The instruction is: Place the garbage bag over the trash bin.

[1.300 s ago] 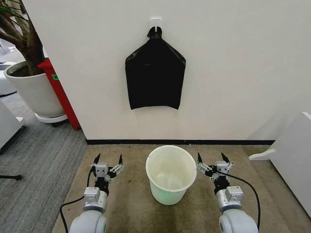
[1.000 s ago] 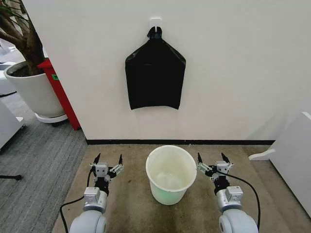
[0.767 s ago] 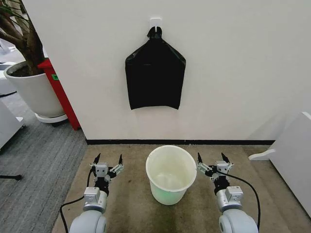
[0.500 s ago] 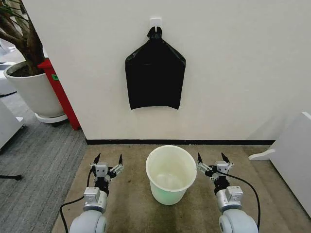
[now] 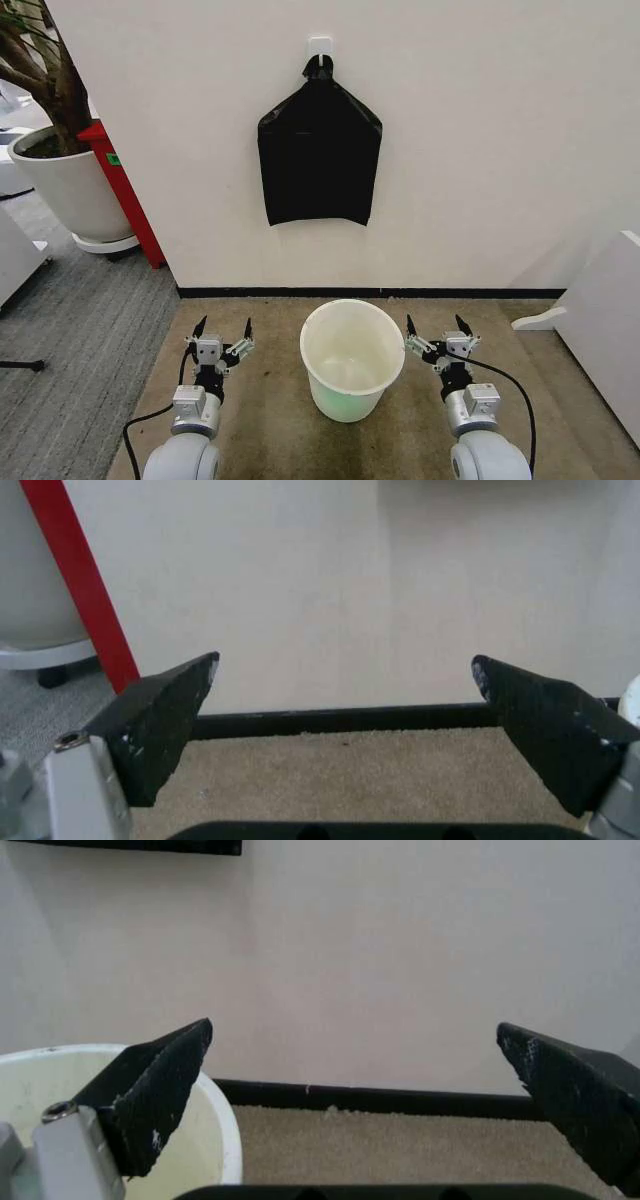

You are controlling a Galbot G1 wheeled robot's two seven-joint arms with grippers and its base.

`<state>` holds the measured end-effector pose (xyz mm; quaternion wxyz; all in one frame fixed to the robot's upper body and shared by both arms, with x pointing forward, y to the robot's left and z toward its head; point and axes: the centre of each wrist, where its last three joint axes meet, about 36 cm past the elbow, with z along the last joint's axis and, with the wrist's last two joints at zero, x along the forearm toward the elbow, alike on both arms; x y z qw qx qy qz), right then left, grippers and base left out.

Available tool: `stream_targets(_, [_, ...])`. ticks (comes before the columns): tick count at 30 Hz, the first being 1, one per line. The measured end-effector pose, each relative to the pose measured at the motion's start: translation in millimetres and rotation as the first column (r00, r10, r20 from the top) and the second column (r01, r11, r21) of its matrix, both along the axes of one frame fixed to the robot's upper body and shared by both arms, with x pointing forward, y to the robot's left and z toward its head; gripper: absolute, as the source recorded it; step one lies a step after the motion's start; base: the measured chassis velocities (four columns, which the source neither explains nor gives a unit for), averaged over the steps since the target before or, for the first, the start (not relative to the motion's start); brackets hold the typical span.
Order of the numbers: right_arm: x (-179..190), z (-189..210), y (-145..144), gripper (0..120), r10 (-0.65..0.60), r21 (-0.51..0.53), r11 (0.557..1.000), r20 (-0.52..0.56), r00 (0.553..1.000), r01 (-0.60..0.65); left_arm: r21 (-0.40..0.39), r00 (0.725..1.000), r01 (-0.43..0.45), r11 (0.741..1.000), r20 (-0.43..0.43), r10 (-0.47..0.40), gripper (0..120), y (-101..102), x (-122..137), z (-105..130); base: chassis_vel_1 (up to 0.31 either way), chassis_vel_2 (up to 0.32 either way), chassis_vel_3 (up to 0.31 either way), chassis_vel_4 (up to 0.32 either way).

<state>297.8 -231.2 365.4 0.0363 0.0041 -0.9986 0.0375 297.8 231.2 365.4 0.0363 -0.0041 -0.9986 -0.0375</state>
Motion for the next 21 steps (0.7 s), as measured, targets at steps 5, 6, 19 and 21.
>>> stream_targets(5, [0.0, 0.0, 0.0, 100, 0.0, 0.0, 1.0, 0.0, 1.0, 0.0, 0.0, 1.0, 0.0, 1.0, 0.0, 0.0, 100, 0.0, 0.0, 0.0, 0.0, 0.0, 0.0, 0.0])
stream_targets(6, [0.0, 0.0, 0.0, 100, 0.0, 0.0, 1.0, 0.0, 1.0, 0.0, 0.0, 1.0, 0.0, 1.0, 0.0, 0.0, 100, 0.0, 0.0, 0.0, 0.0, 0.0, 0.0, 0.0])
stream_targets(19, [0.0, 0.0, 0.0, 100, 0.0, 0.0, 1.0, 0.0, 1.0, 0.0, 0.0, 1.0, 0.0, 1.0, 0.0, 0.0, 100, 0.0, 0.0, 0.0, 0.0, 0.0, 0.0, 0.0])
stream_targets(21, [0.0, 0.0, 0.0, 100, 0.0, 0.0, 1.0, 0.0, 1.0, 0.0, 0.0, 1.0, 0.0, 1.0, 0.0, 0.0, 100, 0.0, 0.0, 0.0, 0.0, 0.0, 0.0, 0.0])
